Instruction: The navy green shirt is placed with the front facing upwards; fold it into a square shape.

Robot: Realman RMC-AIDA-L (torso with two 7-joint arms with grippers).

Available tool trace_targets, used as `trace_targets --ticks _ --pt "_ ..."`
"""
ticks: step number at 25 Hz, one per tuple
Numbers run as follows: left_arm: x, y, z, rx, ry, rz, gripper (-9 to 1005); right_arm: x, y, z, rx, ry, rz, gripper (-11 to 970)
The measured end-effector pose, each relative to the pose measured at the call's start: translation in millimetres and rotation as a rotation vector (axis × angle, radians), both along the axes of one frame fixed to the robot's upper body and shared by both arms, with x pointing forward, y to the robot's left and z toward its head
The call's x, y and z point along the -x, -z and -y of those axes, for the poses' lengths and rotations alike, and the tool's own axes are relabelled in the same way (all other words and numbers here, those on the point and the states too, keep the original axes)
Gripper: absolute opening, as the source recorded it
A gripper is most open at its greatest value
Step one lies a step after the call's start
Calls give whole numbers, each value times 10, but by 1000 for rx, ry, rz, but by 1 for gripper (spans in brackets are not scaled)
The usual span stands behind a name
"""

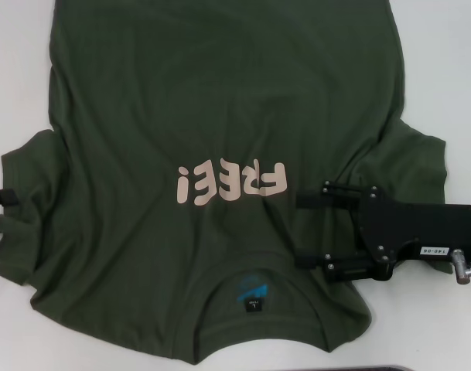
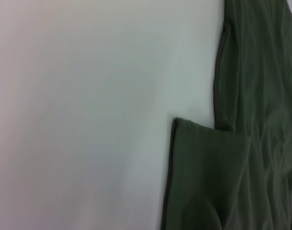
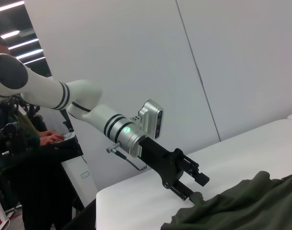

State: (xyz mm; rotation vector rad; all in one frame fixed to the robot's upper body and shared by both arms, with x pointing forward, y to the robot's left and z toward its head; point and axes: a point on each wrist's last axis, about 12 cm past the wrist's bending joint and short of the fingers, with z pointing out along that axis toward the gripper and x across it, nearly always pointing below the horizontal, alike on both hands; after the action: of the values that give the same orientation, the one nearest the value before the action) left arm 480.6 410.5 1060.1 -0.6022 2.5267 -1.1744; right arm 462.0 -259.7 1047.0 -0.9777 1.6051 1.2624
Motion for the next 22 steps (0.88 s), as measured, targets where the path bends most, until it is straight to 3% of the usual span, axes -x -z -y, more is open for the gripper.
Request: trace_targets --ticks 6,22 --pt "6 -1 -7 -3 -1 -5 646 3 0 0 -1 -1 0 915" --pt "-90 9 211 18 77 -14 645 14 6 13 1 2 -3 915"
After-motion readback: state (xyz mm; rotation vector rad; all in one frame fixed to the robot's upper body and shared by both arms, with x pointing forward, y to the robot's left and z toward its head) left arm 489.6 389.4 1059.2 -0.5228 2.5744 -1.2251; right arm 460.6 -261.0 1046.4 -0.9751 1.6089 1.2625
